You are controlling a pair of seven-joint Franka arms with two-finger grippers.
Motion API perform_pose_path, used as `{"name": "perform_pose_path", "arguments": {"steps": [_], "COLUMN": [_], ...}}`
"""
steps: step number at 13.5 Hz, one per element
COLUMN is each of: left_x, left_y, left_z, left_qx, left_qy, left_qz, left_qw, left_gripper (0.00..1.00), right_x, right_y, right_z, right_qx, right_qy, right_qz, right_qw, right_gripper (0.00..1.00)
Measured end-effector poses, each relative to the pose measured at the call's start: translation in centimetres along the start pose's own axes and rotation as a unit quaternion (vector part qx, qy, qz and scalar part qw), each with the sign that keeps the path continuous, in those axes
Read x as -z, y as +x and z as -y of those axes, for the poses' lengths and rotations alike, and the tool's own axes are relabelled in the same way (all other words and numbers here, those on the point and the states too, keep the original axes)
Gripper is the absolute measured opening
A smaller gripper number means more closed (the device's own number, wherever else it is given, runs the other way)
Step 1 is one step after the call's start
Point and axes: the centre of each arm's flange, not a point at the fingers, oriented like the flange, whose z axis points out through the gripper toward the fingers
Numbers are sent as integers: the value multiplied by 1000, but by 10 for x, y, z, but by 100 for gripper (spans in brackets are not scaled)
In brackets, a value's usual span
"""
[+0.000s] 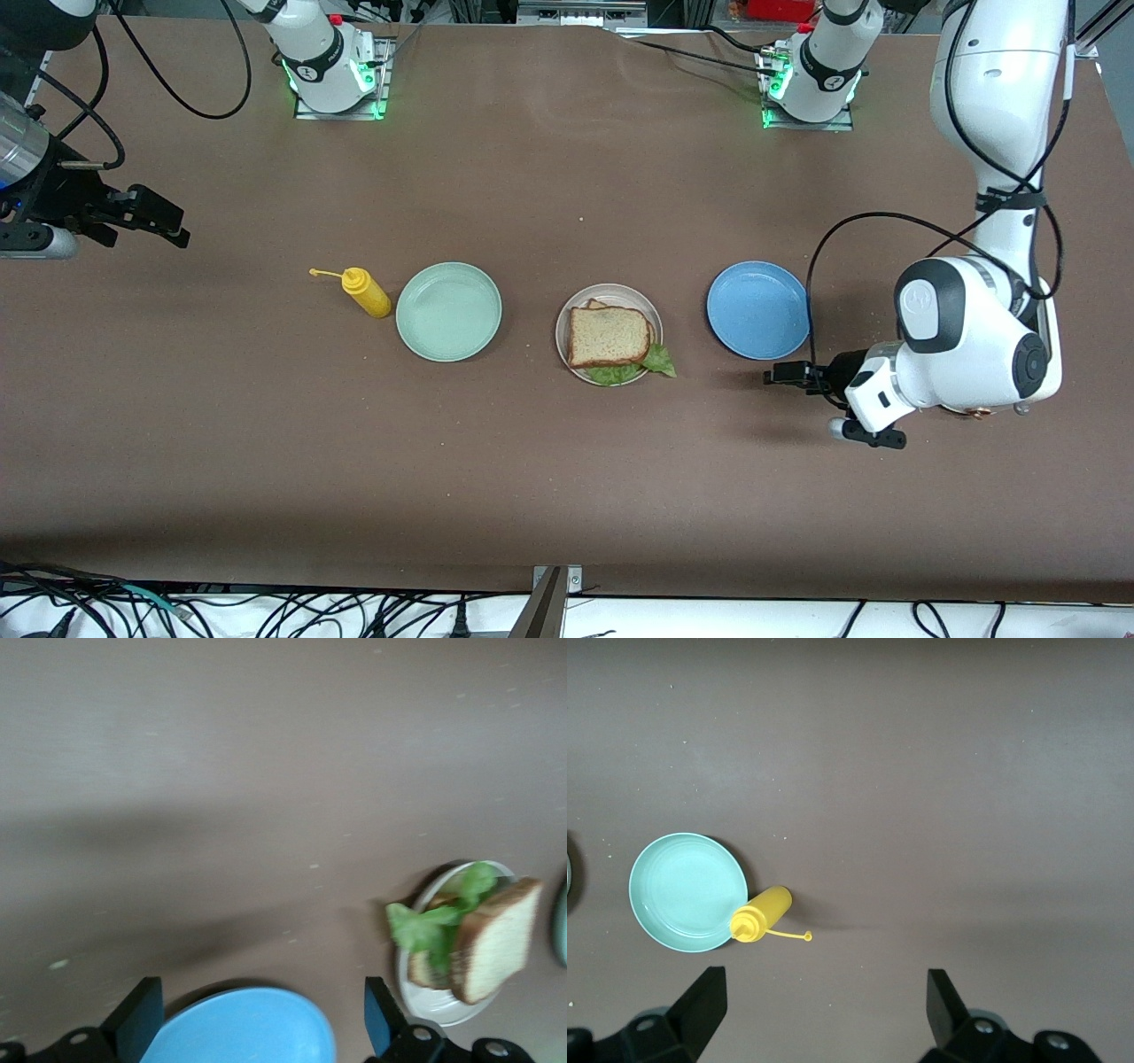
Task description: Make sandwich in beige plate with both arms
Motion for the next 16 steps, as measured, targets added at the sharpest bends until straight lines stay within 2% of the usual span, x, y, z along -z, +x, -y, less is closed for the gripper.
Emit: {"name": "perform_pose_path", "arguments": {"steps": [3, 5, 7, 10, 13, 16], "left_x": [23, 43, 68, 110, 148, 173], "left_y": [-10, -19, -31, -44, -61, -80], "left_z": [14, 22, 27, 23, 6, -8], "left_qx": [-11, -16, -20, -20, 17, 41], "left_qy": [56, 82, 107, 147, 153, 147], "left_qz": [26, 45, 63, 61, 55, 65], "left_qw": [998, 996, 992, 987, 987, 986], "left_gripper": [100, 100, 100, 100, 100, 100], "right_x": [3, 3, 2, 3, 3, 3], "right_y": [0, -2, -4, -4, -4, -4], "right_z": [-1, -5, -6, -6, -5, -5], "right_qx": [2, 4, 3, 3, 3, 3], "right_qy": [-9, -25, -27, -26, -25, -25], "right_qz": [-3, 7, 14, 15, 15, 15], "right_qw": [1000, 1000, 1000, 1000, 1000, 1000], "right_gripper": [100, 100, 100, 100, 100, 100]}}
